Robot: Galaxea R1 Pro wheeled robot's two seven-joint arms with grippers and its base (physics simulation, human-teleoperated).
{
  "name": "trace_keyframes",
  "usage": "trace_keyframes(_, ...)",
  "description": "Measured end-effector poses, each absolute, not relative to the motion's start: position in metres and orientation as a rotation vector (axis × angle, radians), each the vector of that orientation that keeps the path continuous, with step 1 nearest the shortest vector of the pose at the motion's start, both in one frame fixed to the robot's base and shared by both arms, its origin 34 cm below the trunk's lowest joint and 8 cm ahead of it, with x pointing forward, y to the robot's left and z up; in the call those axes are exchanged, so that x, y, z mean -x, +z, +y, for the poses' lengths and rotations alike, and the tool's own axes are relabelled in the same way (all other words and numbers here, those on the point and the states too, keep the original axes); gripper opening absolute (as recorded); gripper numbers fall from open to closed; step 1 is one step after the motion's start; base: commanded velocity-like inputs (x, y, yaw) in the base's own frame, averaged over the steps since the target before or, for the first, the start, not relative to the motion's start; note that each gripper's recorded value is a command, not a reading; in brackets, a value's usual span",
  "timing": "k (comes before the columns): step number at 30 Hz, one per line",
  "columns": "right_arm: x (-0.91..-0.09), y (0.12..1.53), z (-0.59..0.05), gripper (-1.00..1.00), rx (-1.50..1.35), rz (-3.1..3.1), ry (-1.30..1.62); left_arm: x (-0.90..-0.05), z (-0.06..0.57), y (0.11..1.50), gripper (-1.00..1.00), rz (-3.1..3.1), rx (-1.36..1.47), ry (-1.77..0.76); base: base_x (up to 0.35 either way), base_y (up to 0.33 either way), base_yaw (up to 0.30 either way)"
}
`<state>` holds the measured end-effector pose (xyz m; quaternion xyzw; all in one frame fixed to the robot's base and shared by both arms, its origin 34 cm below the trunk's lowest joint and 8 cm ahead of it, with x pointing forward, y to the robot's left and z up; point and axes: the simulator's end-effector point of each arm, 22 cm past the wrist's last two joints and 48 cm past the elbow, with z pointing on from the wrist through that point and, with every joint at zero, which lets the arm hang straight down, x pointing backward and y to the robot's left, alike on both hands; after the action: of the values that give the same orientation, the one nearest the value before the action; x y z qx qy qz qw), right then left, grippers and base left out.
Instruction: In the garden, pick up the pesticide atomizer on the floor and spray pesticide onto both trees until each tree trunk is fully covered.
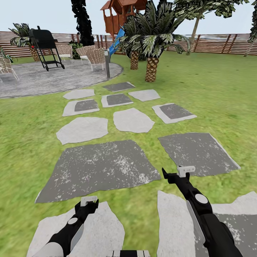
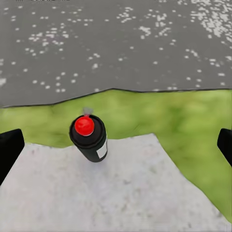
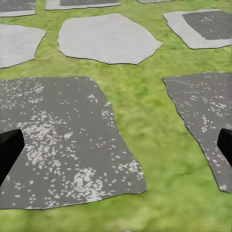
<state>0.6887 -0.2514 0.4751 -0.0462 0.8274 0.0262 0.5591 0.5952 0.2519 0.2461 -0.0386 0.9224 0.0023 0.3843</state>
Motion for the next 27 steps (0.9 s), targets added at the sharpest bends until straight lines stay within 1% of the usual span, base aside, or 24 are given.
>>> trace_keyframes(11, -0.691, 0.478, -0.251, 1.00, 0.105, 1.905, 0.056, -0.614, 0.253, 0.245, 1.00, 2.287, 0.094, 0.008, 0.000, 0.000, 0.000)
trace_keyframes(21, -0.693, 0.473, -0.232, 1.00, 0.124, 1.898, 0.095, -0.601, 0.246, 0.222, 1.00, 2.330, 0.084, -0.001, 0.000, 0.000, 0.000)
trace_keyframes(27, -0.694, 0.466, -0.230, 1.00, 0.128, 1.901, 0.099, -0.593, 0.254, 0.209, 1.00, 2.352, 0.084, 0.013, 0.000, 0.000, 0.000)
